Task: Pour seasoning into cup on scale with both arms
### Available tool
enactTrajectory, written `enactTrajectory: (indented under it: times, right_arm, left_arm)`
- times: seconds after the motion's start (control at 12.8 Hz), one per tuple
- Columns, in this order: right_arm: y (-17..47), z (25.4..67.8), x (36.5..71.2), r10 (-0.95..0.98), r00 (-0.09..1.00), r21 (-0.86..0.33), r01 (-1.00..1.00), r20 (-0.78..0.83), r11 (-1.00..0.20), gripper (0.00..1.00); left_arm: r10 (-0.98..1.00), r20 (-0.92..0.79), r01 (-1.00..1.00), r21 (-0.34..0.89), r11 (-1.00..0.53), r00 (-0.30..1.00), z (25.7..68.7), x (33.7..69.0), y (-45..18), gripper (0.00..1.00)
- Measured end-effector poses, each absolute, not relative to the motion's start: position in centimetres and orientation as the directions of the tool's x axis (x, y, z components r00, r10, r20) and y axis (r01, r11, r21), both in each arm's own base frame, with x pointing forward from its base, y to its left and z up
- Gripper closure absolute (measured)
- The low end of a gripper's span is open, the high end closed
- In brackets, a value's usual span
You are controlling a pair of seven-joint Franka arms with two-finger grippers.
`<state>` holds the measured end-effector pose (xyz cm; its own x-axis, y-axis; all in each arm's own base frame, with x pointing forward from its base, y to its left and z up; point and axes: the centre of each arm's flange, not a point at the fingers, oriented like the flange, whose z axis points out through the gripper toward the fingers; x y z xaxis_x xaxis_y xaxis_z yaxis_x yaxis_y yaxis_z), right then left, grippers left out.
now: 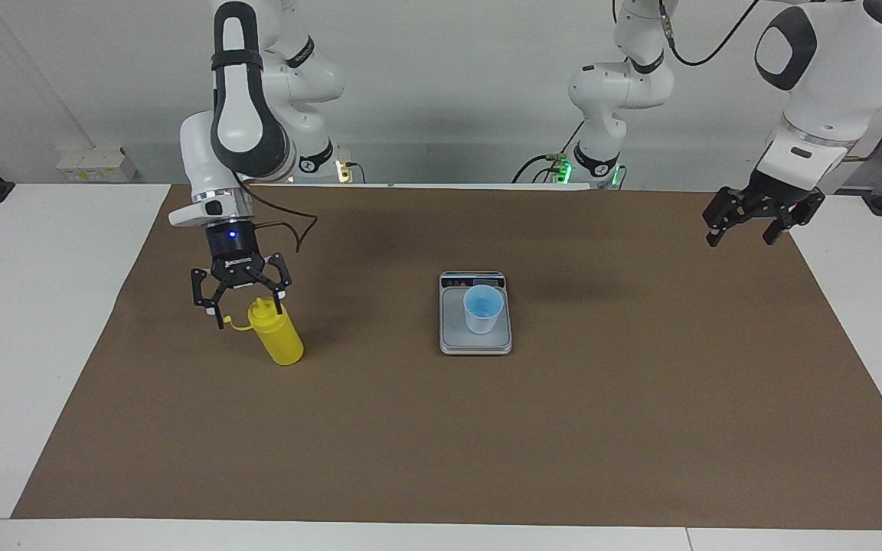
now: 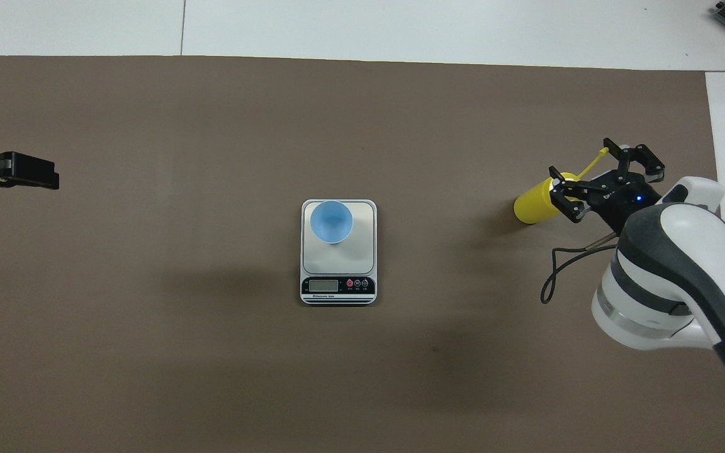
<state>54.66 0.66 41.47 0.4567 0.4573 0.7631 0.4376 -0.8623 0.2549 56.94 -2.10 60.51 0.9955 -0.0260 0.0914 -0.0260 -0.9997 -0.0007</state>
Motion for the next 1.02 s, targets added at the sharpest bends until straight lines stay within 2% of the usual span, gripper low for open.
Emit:
enactTrajectory:
  times: [0.55, 1.02]
  right_arm:
    - [0.3, 43.1, 55.9, 0.626, 0.371, 0.405, 0.52, 0.686, -0.752, 0.0]
    - [-4.1, 46.2, 58.4, 0.816, 0.213, 0.532, 0.665, 0.537, -0.524, 0.0]
  left_arm:
    - [-0.026, 0.091, -0.026, -0.001, -1.0, 0.995, 60.5, 56.9, -2.1, 0.0]
    - [-0.025, 0.092, -0.025, -0.001, -1.0, 0.995, 60.5, 56.9, -2.0, 0.0]
